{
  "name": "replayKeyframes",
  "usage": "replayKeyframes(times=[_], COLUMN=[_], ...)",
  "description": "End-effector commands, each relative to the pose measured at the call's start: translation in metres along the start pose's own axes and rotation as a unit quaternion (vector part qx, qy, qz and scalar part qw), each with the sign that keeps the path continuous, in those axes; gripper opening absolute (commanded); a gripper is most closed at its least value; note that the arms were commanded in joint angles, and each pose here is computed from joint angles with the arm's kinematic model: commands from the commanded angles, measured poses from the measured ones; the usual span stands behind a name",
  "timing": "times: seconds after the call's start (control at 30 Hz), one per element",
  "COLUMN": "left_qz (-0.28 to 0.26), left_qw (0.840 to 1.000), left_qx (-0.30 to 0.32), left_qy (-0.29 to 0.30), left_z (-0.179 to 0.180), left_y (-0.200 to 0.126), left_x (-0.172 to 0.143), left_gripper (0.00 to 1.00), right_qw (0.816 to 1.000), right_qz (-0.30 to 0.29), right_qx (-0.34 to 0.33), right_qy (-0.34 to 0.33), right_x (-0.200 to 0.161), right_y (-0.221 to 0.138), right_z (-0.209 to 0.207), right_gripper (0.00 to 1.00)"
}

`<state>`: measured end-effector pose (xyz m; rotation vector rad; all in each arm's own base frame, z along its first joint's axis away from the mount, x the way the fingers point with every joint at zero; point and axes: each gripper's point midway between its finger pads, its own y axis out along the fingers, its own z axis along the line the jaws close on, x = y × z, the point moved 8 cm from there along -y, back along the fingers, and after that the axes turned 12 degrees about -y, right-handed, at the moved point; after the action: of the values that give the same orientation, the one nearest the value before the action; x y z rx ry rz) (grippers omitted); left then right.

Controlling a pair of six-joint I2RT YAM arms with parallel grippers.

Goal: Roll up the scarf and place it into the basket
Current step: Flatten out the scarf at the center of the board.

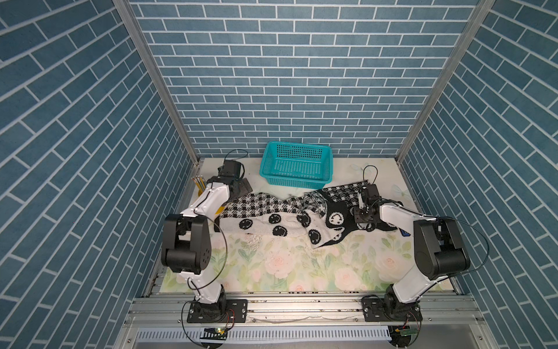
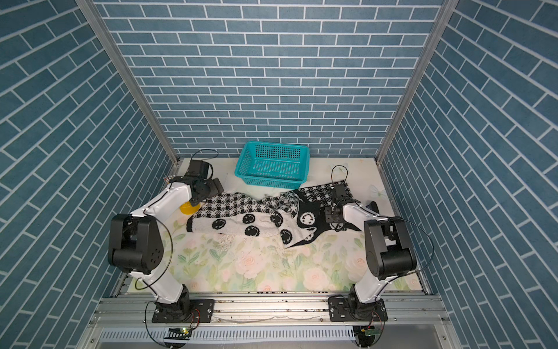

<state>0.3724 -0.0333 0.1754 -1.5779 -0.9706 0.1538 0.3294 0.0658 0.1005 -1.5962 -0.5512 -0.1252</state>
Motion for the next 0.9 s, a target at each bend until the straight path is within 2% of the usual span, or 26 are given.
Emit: replayKeyframes(times=[0.0, 0.13, 0.27, 0.37, 0.43, 0.53, 0.63, 0.87], left_qz=[0.065, 0.08, 0.098, 0.105, 0.108, 0.107, 0.095, 0.097], left_qw=[0.998, 0.997, 0.994, 0.994, 0.994, 0.994, 0.995, 0.995], left_qx=[0.014, 0.017, 0.04, 0.037, 0.029, 0.023, 0.012, 0.001], left_qy=[-0.003, -0.001, 0.009, 0.012, 0.013, 0.021, 0.024, 0.033], left_z=[0.03, 0.047, 0.052, 0.049, 0.045, 0.039, 0.037, 0.031], left_y=[0.008, 0.004, 0.01, 0.012, 0.012, 0.005, -0.003, -0.007], left_x=[-0.042, -0.061, -0.067, -0.067, -0.067, -0.064, -0.061, -0.056], left_gripper=[1.0, 1.0, 1.0, 1.0, 1.0, 1.0, 1.0, 1.0], right_qw=[0.998, 0.988, 0.966, 0.959, 0.964, 0.98, 0.986, 0.995], right_qz=[0.035, 0.095, 0.145, 0.141, 0.112, 0.011, -0.045, -0.055], right_qx=[-0.009, -0.112, -0.206, -0.237, -0.23, -0.188, -0.154, -0.082], right_qy=[0.041, 0.056, 0.062, 0.065, 0.069, 0.065, 0.044, -0.02], right_x=[-0.012, -0.028, -0.034, -0.019, 0.005, 0.039, 0.044, 0.015], right_y=[0.02, 0.028, 0.027, 0.029, 0.021, -0.021, -0.063, -0.105], right_z=[-0.009, -0.04, -0.08, -0.105, -0.11, -0.09, -0.052, 0.029], right_gripper=[0.45, 0.46, 0.49, 0.49, 0.49, 0.5, 0.52, 0.55])
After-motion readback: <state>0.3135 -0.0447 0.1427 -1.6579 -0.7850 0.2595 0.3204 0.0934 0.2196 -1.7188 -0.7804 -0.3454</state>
